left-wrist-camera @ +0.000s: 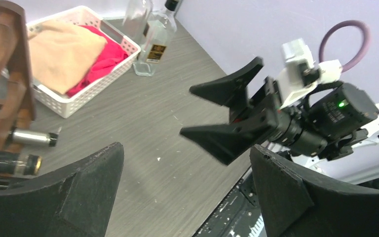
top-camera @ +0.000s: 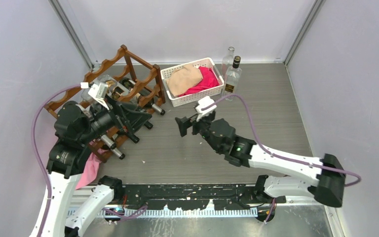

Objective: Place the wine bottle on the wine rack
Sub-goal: Pick up the wine bottle from the center of the board.

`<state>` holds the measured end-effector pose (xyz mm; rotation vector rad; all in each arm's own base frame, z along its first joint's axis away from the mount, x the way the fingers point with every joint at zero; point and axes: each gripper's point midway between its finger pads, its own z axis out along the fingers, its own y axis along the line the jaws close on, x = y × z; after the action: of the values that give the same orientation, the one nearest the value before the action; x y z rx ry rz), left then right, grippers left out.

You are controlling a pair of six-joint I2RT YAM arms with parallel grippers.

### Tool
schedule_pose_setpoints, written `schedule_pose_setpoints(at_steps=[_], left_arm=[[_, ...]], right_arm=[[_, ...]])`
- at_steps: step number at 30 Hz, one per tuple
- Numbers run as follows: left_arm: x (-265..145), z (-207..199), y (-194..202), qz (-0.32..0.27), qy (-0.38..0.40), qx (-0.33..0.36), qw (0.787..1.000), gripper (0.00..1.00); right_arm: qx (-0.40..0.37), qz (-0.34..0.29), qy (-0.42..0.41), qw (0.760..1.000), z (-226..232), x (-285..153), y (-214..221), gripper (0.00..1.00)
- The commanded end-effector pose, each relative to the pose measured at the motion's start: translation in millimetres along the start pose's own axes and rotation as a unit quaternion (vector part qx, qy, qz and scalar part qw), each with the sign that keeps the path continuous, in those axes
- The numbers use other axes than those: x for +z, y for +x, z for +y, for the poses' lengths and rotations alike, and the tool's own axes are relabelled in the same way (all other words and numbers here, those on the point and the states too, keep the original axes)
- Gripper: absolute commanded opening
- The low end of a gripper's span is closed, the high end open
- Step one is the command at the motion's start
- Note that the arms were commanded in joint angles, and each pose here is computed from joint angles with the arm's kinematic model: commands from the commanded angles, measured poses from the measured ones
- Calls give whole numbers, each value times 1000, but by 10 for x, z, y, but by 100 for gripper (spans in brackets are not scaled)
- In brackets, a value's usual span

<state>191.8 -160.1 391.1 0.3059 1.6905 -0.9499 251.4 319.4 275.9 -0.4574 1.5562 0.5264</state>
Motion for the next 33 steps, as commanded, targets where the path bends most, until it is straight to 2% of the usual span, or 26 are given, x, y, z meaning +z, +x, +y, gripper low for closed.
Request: schedule_pose_setpoints(at_steps=[1,4,8,17,26,33], left_arm=[[52,-177,-79,-33,61,-15,997,98],[118,-149,44,-22,75,-37,996,98],[203,-117,170,-19,95,-67,993,98],[260,-157,280,-23,136,-129,982,97],[328,-52,386,-20,128,-126,983,97],[455,45,502,1,132,-130,983,96]], right_arm=[[16,1,82,997,-522,-339,-182,100],[61,-8,106,992,-820,-506,-312,100],[86,-34,151,984,-1265,-690,-536,100],[100,2,240,966,-1882,-603,-685,100],[150,38,307,939,-2787,-243,-753,100],[125,87,279,948,-3030,315,-704,100]])
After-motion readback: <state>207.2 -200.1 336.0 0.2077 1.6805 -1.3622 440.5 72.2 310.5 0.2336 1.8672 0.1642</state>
